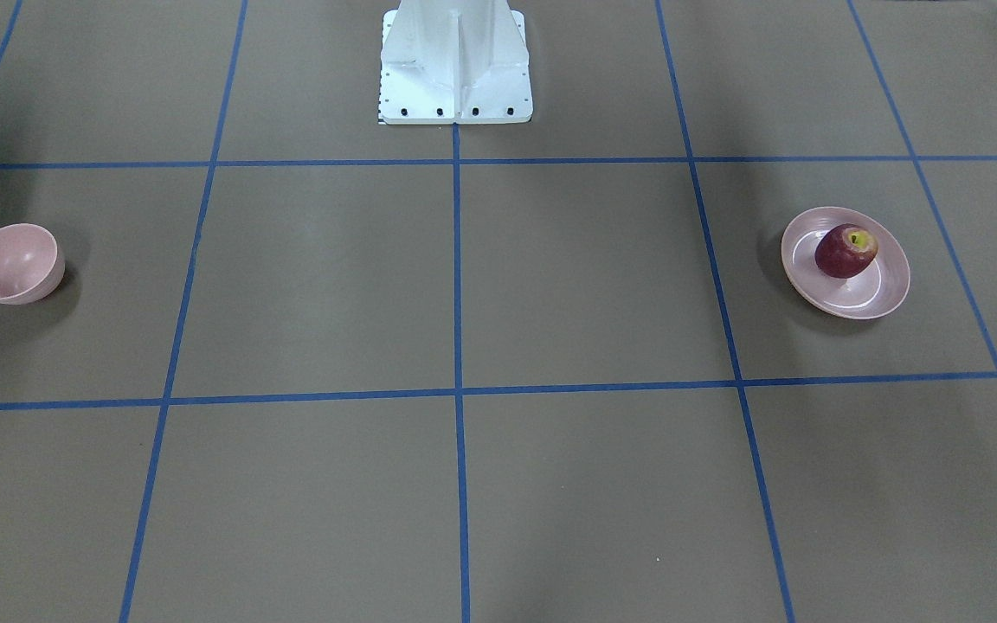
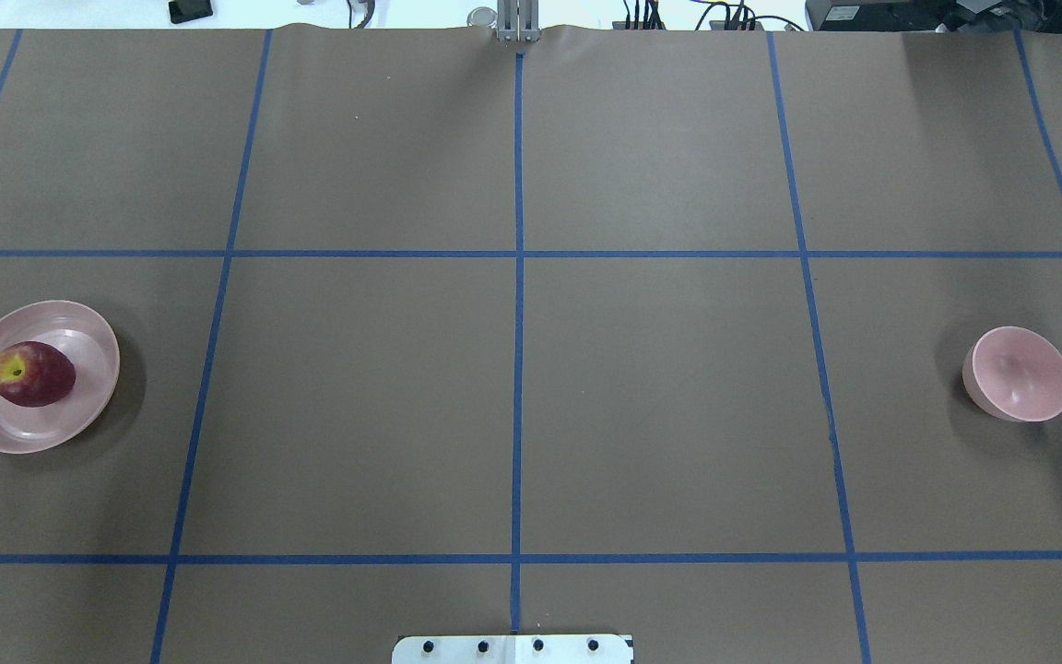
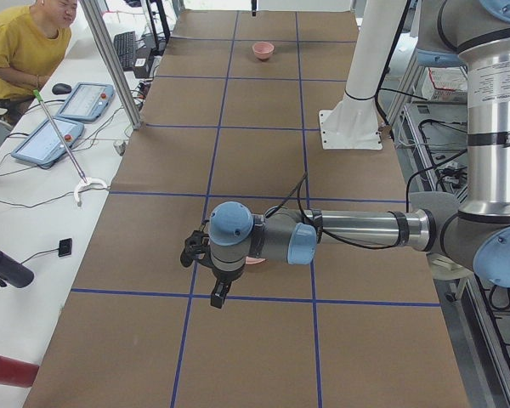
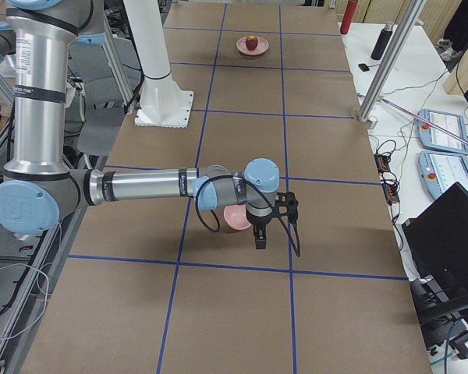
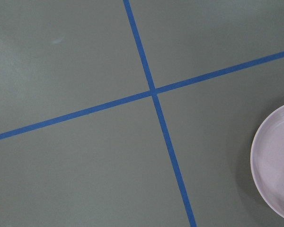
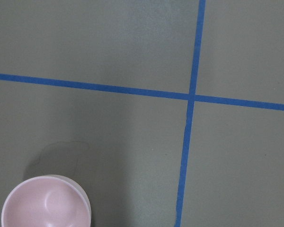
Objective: Move apple from plate to bowl
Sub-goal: 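Move the right gripper down toward the small pink bowl, then grasp the pink bowl rim with the right gripper and lift it, then carry the pink bowl toward the table center and set it down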
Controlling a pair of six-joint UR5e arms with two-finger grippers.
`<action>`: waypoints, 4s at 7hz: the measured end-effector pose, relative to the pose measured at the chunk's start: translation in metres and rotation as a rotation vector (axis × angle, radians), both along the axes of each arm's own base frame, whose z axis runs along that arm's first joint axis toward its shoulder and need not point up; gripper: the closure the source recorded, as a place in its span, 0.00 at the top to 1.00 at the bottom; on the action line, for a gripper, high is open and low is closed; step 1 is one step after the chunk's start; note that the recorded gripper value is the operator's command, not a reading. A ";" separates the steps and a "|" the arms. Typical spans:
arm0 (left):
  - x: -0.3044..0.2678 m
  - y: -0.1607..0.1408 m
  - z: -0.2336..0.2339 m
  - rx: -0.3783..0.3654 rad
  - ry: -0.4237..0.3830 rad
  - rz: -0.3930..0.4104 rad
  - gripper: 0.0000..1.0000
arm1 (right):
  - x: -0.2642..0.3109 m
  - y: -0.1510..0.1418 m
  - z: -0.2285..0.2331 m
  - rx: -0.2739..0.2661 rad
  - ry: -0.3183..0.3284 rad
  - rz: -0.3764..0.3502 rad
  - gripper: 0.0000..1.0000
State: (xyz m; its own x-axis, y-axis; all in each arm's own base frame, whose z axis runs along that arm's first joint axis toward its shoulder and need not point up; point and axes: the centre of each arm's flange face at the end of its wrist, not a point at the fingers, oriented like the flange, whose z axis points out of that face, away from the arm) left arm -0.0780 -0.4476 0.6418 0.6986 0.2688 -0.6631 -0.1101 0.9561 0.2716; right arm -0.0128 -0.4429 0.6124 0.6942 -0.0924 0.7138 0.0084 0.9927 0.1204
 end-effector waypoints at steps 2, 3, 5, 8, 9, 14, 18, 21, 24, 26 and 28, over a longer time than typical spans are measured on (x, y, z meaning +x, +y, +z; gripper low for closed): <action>0.000 0.001 0.004 -0.008 0.000 0.000 0.98 | -0.053 0.052 0.012 0.018 -0.073 0.059 0.97; 0.000 0.001 0.006 -0.010 0.001 0.000 0.98 | -0.073 0.064 0.016 0.016 -0.089 0.056 0.89; 0.000 0.002 0.006 -0.012 0.001 0.000 0.98 | -0.099 0.063 0.027 0.016 -0.078 0.040 0.75; 0.000 0.004 0.009 -0.016 0.001 0.001 0.98 | -0.118 0.047 0.040 0.006 -0.067 0.024 0.00; 0.000 0.005 0.010 -0.018 0.001 0.001 0.98 | -0.122 0.044 0.044 0.002 -0.065 0.020 0.00; 0.000 0.008 0.012 -0.022 0.002 0.001 0.98 | -0.127 0.036 -0.001 0.000 -0.149 -0.021 0.00; 0.000 0.008 0.012 -0.022 0.003 0.001 0.98 | -0.229 -0.042 -0.179 -0.136 -0.295 0.101 0.00; 0.001 0.009 0.012 -0.024 0.003 0.001 0.98 | -0.380 -0.037 -0.312 -0.209 -0.266 0.195 0.00; 0.001 0.011 0.014 -0.028 0.003 0.002 0.98 | -0.501 0.003 -0.400 -0.224 -0.160 0.261 0.00; 0.001 0.011 0.014 -0.028 0.003 0.002 0.98 | -0.542 0.011 -0.409 -0.212 -0.123 0.283 0.00; 0.001 0.011 0.014 -0.028 0.003 0.001 0.98 | -0.556 0.012 -0.400 -0.205 -0.095 0.278 0.00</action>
